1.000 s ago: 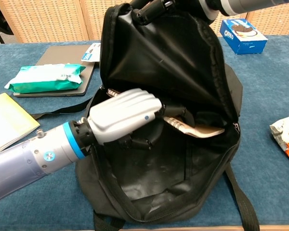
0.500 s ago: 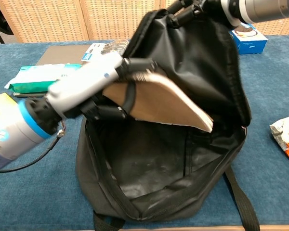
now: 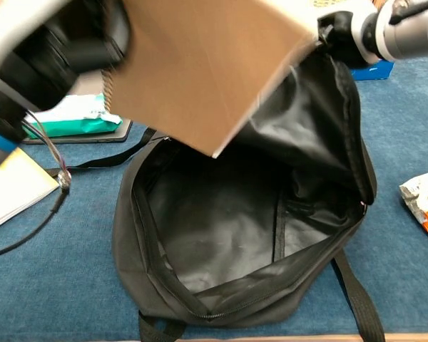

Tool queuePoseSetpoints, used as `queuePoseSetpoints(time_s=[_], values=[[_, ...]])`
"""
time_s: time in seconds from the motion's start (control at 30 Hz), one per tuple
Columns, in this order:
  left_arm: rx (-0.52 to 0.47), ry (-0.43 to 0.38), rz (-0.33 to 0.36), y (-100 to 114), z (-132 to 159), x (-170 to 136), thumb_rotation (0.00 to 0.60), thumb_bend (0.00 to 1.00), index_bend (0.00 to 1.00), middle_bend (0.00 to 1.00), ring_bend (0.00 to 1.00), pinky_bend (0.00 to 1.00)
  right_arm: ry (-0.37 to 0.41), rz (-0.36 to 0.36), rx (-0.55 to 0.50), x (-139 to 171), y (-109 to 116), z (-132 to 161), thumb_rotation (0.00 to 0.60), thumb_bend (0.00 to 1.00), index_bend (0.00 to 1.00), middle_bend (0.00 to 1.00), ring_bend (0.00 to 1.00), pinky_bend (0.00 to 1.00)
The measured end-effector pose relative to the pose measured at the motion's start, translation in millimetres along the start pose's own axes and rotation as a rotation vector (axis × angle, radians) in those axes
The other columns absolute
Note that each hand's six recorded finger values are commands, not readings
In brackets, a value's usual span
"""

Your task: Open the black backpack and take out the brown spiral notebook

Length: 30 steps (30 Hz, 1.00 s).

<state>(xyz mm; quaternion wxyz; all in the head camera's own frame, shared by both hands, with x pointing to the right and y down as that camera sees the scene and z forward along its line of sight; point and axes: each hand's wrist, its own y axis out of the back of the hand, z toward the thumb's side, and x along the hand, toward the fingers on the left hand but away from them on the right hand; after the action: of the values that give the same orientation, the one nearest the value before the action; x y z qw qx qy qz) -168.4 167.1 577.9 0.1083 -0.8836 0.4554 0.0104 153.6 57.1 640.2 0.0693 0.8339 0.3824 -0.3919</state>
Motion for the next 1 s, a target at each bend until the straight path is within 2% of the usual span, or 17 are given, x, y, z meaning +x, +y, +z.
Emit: queuePoseSetpoints(time_s=[0.13,0.2,0.33,0.5,0.7,0.73,0.8,0.83,0.87,0.9,0.97,1.0], values=[[-0.18,0.034,0.139,27,16,5,0.6,0.9,0.79,0.52,0.35,0.34,-0.015,0.005,-0.003,1,-2,-10,0.6,0.93,0.7,0.7,0.65,0.56],[-0.244,0.068,0.228,48,18,7,0.6,0.9,0.79,0.52,0.35,0.34,-0.019,0.007,-0.001,1,-3,-13,0.6,0.93,0.7,0.7,0.65,0.56],[-0.189,0.127,0.324,87,9,5,0.6,0.9,0.79,0.52,0.35,0.34,-0.031,0.013,0.015,3,-5,-20,0.6,0.93,0.7,0.7,0.65,0.56],[-0.091,0.293,0.403,125,-21,-12,0.6,0.89,0.79,0.52,0.35,0.34,-0.03,0.018,0.012,5,-7,-22,0.6,0.93,0.7,0.7,0.65,0.56],[-0.082,0.53,0.515,166,-61,-38,0.6,0.89,0.78,0.51,0.35,0.34,-0.025,0.026,0.022,7,-11,-21,0.6,0.93,0.7,0.7,0.65,0.56],[-0.087,0.569,0.527,171,-67,-42,0.6,0.88,0.74,0.45,0.31,0.34,-0.024,0.027,0.024,7,-12,-21,0.6,0.93,0.7,0.7,0.65,0.56],[-0.1,0.656,0.54,179,-80,-51,0.6,0.81,0.47,0.23,0.16,0.25,-0.023,0.032,0.03,7,-14,-20,0.6,0.93,0.7,0.7,0.65,0.56],[-0.103,0.691,0.533,181,-85,-55,0.6,0.72,0.25,0.09,0.06,0.16,-0.022,0.034,0.032,8,-15,-20,0.6,0.93,0.7,0.7,0.65,0.56],[-0.105,0.731,0.516,182,-91,-58,0.6,0.61,0.08,0.01,0.01,0.07,-0.022,0.036,0.032,8,-16,-20,0.6,0.93,0.7,0.7,0.65,0.56],[-0.103,0.758,0.502,183,-94,-60,0.6,0.54,0.02,0.0,0.0,0.03,-0.021,0.037,0.032,8,-17,-20,0.6,0.93,0.7,0.7,0.65,0.56],[-0.097,0.807,0.477,186,-102,-64,0.6,0.41,0.0,0.0,0.0,0.0,-0.019,0.038,0.035,9,-19,-20,0.6,0.93,0.7,0.7,0.65,0.56],[-0.095,0.816,0.47,186,-104,-66,0.6,0.38,0.0,0.0,0.0,0.0,-0.017,0.04,0.039,10,-20,-20,0.6,0.93,0.7,0.7,0.65,0.56]])
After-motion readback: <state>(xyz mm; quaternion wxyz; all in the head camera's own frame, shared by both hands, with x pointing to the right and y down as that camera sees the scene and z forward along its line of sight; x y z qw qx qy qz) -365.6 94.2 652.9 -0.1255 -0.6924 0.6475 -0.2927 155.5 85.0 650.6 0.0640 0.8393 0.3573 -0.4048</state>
